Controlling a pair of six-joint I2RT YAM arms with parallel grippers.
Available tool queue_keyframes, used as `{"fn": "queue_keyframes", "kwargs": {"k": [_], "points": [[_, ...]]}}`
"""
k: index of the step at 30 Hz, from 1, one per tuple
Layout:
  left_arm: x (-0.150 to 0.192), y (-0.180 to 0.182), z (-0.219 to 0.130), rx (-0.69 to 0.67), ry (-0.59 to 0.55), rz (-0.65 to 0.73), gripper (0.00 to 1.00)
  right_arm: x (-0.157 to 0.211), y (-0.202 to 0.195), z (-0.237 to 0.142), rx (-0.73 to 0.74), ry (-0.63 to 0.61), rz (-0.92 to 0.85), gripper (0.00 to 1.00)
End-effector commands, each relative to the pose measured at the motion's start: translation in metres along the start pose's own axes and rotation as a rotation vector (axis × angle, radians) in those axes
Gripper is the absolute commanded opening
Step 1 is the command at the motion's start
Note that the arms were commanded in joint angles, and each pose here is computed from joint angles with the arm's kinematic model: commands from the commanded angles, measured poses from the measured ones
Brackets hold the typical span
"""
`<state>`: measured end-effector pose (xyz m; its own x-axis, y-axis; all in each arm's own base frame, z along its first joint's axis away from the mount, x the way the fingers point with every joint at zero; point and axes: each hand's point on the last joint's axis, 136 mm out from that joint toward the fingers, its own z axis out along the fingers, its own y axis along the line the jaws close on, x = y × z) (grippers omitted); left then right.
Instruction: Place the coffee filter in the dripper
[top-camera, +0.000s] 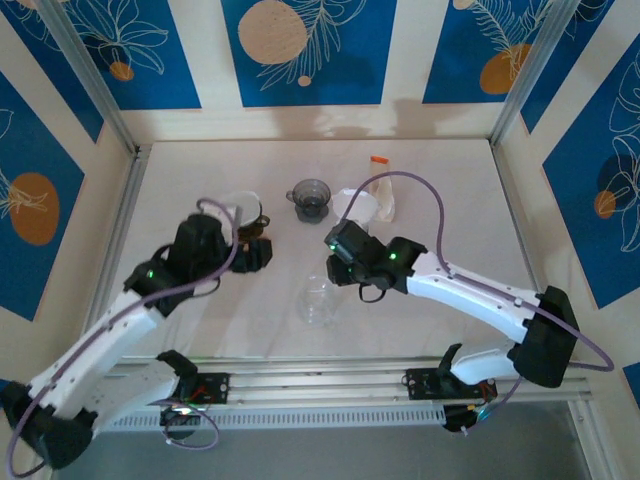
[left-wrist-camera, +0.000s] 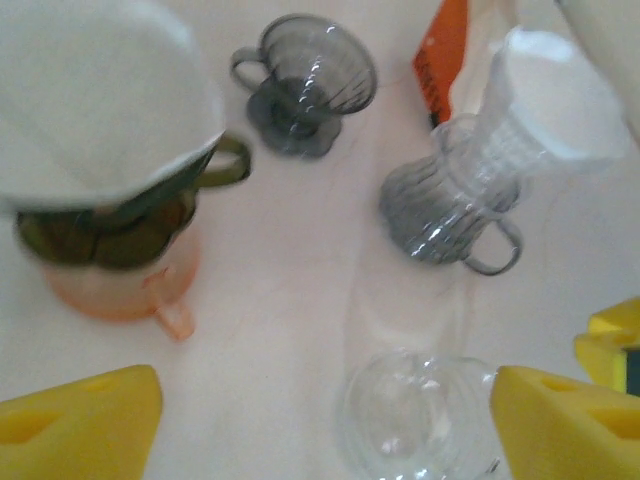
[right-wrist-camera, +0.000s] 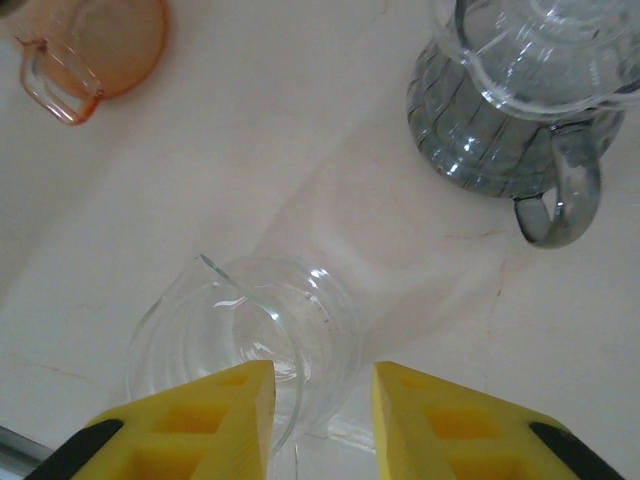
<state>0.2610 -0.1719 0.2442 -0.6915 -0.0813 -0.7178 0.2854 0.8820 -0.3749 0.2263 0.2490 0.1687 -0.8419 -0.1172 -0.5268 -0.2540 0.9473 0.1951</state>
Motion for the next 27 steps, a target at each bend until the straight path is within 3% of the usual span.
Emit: {"fn": "queue_keyframes", "kwargs": {"k": [1,7,11,22,27], "points": [[-0.035,-0.035,0.002,0.178,0.022,0.05,0.8,0.003,-0.015,-0.007,0.034,-0.026,-0.003,0.32],[-0.085,-0.055,0.038,0.174,0.096,0.167,0.72,0.01,-0.025,-0.012,0.027,-0.041,0.011,0.32],[-0.104,-0.05,0.078,0.106,0.147,0.214,0.65,0.014,-0.031,-0.014,0.026,-0.045,0.023,0.32],[-0.108,-0.014,0.177,-0.099,0.277,0.248,0.57,0.023,-0.046,-0.021,0.024,-0.06,0.05,0.32],[-0.105,0.002,0.203,-0.179,0.294,0.263,0.56,0.025,-0.049,-0.024,0.017,-0.065,0.057,0.32]]}}
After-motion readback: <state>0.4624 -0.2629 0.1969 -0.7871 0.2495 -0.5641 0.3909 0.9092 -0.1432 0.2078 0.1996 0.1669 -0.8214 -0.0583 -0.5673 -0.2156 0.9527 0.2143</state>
